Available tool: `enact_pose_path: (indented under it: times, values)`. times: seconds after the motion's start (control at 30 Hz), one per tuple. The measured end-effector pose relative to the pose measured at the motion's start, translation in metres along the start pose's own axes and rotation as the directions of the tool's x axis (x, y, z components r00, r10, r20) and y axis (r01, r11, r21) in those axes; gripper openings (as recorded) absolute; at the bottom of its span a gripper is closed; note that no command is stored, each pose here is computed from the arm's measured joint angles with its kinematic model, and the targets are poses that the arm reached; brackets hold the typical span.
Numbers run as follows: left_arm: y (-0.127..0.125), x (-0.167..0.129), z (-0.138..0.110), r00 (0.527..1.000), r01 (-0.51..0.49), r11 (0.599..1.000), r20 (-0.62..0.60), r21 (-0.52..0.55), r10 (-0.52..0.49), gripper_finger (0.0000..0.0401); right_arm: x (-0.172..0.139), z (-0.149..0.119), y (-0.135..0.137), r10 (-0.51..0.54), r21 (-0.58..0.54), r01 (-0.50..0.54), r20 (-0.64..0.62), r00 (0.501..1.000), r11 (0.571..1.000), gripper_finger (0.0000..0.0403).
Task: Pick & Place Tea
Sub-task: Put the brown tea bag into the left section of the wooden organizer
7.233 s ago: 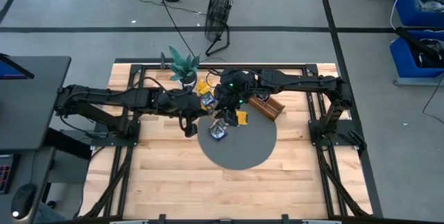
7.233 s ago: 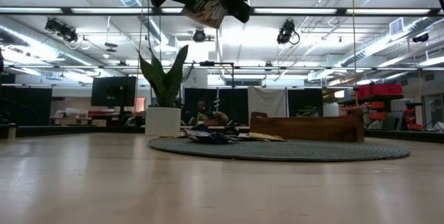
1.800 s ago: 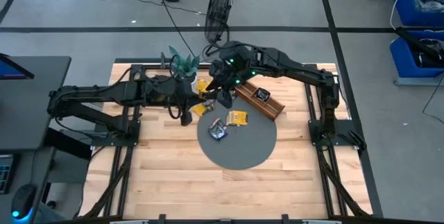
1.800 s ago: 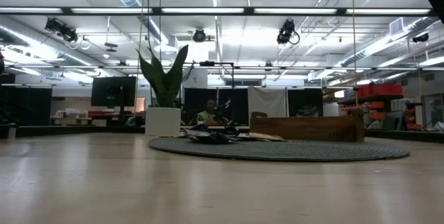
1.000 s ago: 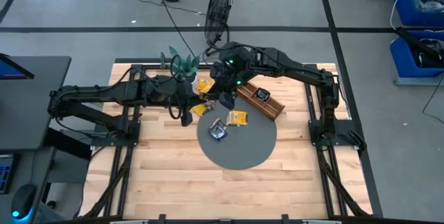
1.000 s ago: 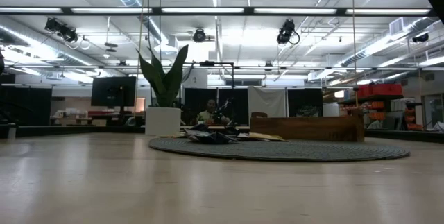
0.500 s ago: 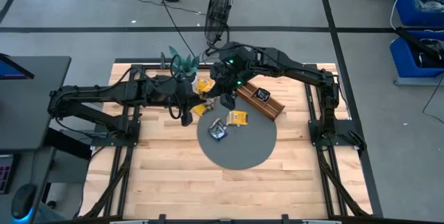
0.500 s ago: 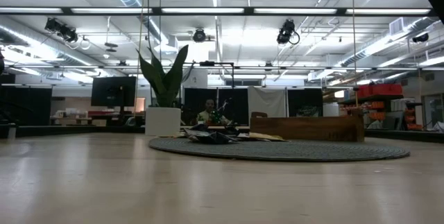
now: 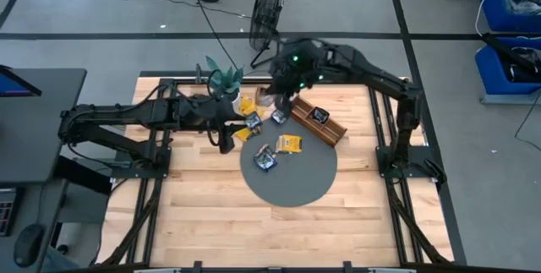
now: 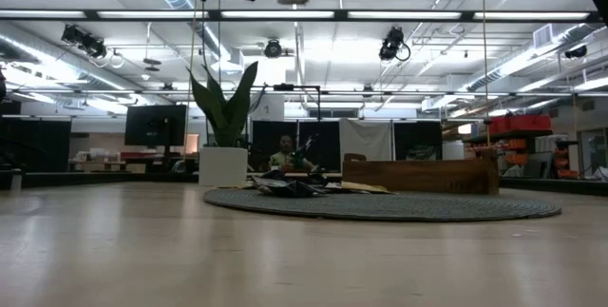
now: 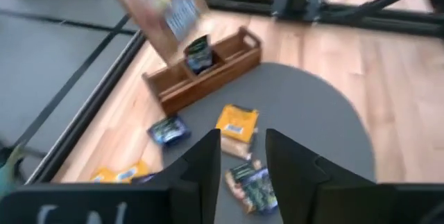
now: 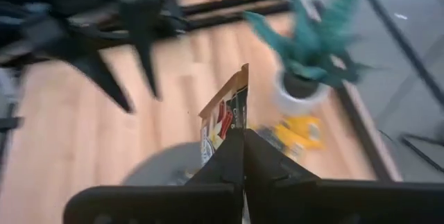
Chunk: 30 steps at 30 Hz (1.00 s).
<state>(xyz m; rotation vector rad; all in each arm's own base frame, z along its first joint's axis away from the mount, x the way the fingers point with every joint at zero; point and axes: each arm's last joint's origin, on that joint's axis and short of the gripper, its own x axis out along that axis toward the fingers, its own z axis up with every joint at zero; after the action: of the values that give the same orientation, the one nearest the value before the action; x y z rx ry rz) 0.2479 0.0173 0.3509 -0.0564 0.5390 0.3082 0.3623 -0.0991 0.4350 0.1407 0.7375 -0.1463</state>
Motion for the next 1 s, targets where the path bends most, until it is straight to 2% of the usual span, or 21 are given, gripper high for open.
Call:
enact_pose_path:
  times: [0.17,0.37,0.67,0.8,1.0]
  values:
    - [0.002,0.0,-0.001,0.997,-0.076,0.997,-0.009,-0.025,0.076,0.0123,-0.001,-0.012,-0.025,-0.092,0.049,0.098,-0.104,0.99,0.994,0.0]
    - [0.002,0.0,-0.001,0.997,-0.08,0.996,-0.007,-0.031,0.08,0.0123,0.031,-0.047,-0.056,-0.146,0.113,0.178,-0.243,0.959,0.978,0.0]
    - [0.002,0.0,-0.001,0.997,-0.08,0.996,-0.003,-0.029,0.08,0.0123,0.061,-0.123,-0.086,-0.203,0.294,0.269,-0.235,0.95,0.917,0.0]
    - [0.002,0.0,-0.001,0.997,-0.08,0.996,-0.002,-0.028,0.08,0.0123,0.069,-0.151,-0.092,-0.269,0.293,0.36,-0.308,0.912,0.886,0.0]
    - [0.002,0.0,-0.001,0.997,-0.08,0.996,-0.002,-0.029,0.08,0.0123,0.08,-0.176,-0.102,-0.285,0.324,0.382,-0.308,0.908,0.866,0.0]
